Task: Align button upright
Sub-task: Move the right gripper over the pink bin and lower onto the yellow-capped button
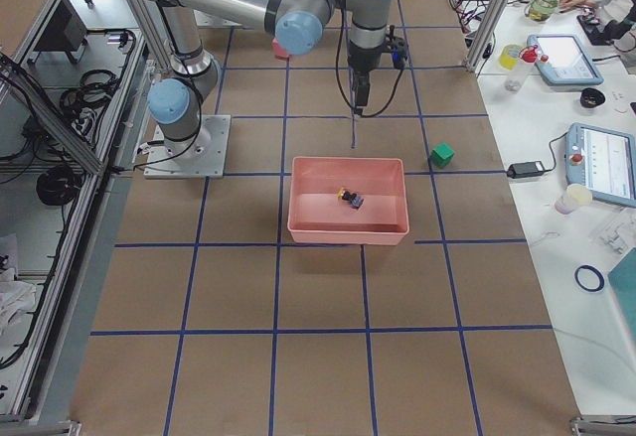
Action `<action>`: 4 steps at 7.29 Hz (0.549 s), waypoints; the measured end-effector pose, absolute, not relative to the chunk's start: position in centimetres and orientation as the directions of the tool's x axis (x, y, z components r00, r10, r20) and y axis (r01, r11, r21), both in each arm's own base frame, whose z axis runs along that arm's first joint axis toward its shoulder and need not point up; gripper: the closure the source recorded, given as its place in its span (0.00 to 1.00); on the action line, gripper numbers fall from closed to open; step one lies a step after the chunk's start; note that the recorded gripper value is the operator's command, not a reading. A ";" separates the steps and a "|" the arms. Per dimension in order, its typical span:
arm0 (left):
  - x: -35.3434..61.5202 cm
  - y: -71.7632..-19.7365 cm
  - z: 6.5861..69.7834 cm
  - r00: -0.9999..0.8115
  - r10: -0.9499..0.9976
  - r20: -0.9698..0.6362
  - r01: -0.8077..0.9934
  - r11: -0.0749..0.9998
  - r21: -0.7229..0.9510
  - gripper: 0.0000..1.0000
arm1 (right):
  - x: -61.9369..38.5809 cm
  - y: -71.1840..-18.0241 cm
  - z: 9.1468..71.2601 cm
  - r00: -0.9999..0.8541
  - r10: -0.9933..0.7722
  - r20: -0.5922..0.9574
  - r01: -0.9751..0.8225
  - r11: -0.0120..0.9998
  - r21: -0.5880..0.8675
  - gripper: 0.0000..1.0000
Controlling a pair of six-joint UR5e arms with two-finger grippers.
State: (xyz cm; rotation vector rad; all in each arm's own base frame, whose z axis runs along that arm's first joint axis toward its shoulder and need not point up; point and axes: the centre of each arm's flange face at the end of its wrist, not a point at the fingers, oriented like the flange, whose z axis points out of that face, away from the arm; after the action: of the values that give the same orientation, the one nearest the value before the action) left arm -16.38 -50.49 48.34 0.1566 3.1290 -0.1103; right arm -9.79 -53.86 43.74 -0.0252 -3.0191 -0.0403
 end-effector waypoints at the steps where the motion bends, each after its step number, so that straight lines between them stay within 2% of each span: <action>1: -16.4 -50.5 48.4 -0.995 0.099 -0.011 0.100 0.993 -0.070 0.00 | -14.1 -54.5 41.1 -0.992 0.013 0.126 0.015 1.000 0.018 0.00; 4: -16.4 -50.5 48.2 -0.995 0.099 -0.010 0.100 0.993 -0.068 0.00 | -19.1 -54.0 34.0 -0.995 0.061 0.081 0.062 0.998 0.016 0.00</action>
State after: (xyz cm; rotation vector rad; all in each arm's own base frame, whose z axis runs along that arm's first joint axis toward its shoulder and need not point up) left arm -16.39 -50.45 48.24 0.1562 3.1294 -0.1069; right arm -19.10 -54.04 34.04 -0.0946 -3.0590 -0.0280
